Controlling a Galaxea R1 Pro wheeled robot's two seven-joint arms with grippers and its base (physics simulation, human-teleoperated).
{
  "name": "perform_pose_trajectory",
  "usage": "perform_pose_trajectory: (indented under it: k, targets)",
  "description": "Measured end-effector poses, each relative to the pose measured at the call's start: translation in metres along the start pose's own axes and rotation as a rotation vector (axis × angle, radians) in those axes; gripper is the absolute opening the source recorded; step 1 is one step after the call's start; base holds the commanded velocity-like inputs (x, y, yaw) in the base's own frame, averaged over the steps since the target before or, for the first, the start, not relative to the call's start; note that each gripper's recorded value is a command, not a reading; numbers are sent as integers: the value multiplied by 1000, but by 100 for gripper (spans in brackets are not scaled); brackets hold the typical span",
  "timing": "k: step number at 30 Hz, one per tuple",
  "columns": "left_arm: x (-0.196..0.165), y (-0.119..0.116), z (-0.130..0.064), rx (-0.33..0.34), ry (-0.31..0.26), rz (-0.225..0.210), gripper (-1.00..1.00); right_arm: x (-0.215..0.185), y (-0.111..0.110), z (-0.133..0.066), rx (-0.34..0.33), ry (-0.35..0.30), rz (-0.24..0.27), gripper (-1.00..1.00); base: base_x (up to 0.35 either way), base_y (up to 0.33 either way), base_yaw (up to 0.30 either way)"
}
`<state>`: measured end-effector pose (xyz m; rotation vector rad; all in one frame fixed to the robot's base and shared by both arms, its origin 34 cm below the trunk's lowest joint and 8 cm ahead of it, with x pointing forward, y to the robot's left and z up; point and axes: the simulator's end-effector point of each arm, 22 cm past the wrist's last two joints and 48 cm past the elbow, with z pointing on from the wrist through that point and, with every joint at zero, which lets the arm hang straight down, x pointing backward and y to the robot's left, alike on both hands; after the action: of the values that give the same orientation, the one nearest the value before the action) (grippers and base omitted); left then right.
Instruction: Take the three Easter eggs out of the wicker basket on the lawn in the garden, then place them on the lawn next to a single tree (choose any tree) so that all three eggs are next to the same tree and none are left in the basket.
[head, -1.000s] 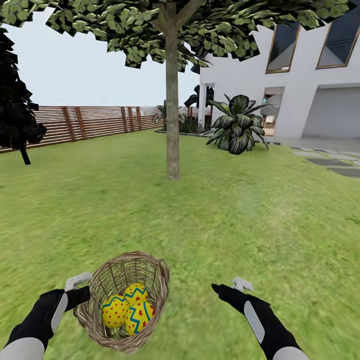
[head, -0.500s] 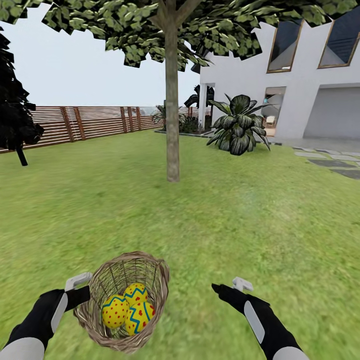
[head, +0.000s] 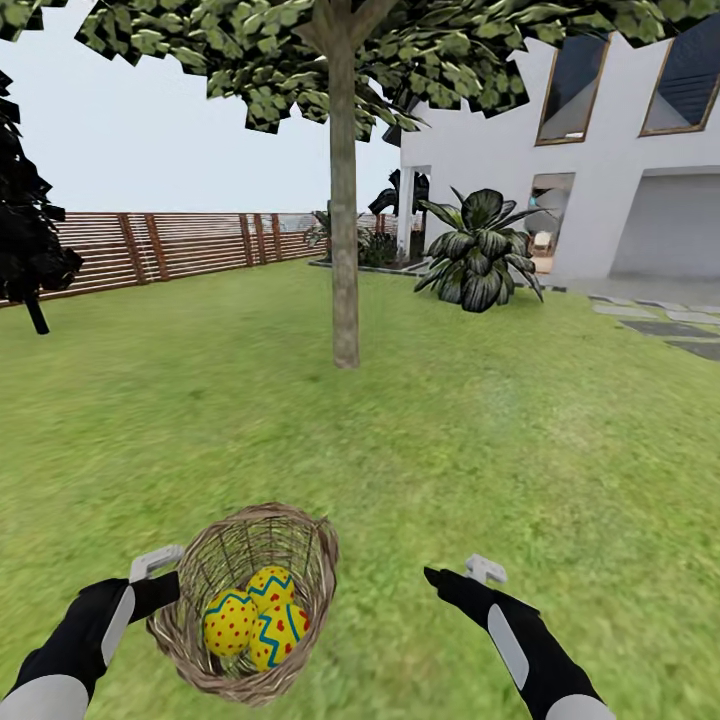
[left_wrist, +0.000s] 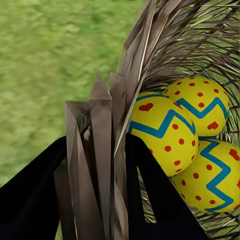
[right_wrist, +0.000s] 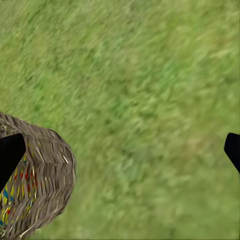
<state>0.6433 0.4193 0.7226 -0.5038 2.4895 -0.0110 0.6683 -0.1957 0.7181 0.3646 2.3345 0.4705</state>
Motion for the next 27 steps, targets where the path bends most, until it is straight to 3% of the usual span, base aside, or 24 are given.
perform_pose_trajectory:
  k: [15,20,27]
  targets:
    - [0,0,0,0,0,0,-100,0,1,0,-1,-1,0,100,264,17,0]
    - [0,0,0,0,0,-1,-100,4,12,2,-14,3,4,100,264,72,11]
    - [0,0,0,0,-1,0,-100,4,12,2,-16,2,3,100,264,74,231]
